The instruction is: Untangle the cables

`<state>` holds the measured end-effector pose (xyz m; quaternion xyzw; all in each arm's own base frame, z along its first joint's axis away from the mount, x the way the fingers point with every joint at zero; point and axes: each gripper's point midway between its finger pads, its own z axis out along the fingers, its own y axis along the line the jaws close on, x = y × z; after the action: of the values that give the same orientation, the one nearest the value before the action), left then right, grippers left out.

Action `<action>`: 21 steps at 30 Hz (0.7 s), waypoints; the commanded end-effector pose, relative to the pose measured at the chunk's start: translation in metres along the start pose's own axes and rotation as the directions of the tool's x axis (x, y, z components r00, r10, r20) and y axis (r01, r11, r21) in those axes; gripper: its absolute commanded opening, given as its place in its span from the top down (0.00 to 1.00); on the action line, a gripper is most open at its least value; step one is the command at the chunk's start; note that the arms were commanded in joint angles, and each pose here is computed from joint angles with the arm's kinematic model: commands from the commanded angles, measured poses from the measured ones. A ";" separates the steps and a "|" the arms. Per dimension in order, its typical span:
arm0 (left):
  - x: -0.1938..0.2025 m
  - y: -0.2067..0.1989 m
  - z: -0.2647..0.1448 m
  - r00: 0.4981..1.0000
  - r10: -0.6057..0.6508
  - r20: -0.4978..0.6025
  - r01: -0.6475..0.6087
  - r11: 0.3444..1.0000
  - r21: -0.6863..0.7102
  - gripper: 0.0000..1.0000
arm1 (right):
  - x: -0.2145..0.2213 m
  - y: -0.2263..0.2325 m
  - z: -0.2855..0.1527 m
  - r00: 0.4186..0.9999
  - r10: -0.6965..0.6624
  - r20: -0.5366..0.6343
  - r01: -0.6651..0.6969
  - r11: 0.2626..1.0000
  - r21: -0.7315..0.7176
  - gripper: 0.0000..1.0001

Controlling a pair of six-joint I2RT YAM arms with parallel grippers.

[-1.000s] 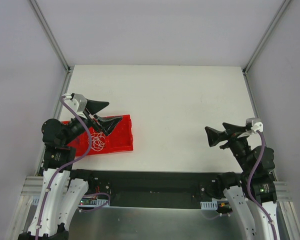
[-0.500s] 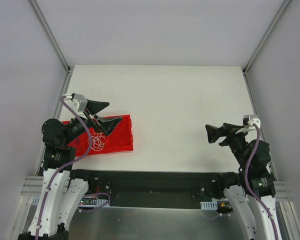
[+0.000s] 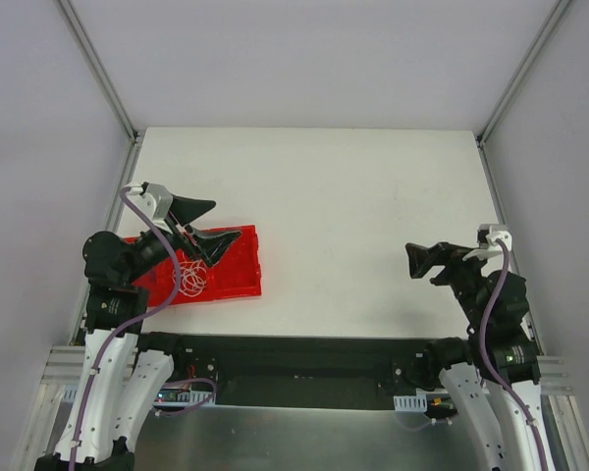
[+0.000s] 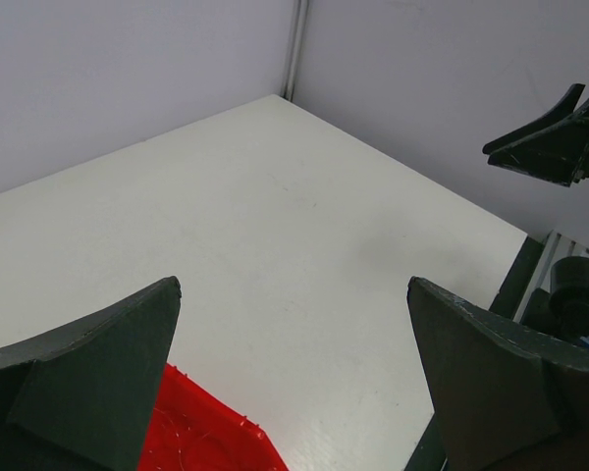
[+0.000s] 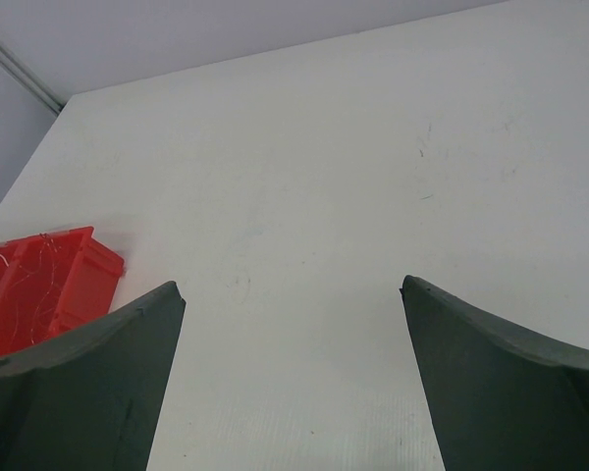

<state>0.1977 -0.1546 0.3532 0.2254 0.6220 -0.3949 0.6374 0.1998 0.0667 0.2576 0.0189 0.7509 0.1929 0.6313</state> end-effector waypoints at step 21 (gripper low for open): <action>0.021 0.034 0.020 0.983 -0.152 -0.102 0.142 0.985 -0.099 0.01 | -0.004 -0.024 0.017 0.998 0.060 -0.030 -0.054 0.985 0.165 0.04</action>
<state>0.2349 -0.1535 0.3257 0.1566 0.6987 -0.4014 0.5712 0.2171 0.0575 0.2385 0.0560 0.7808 0.1622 0.6008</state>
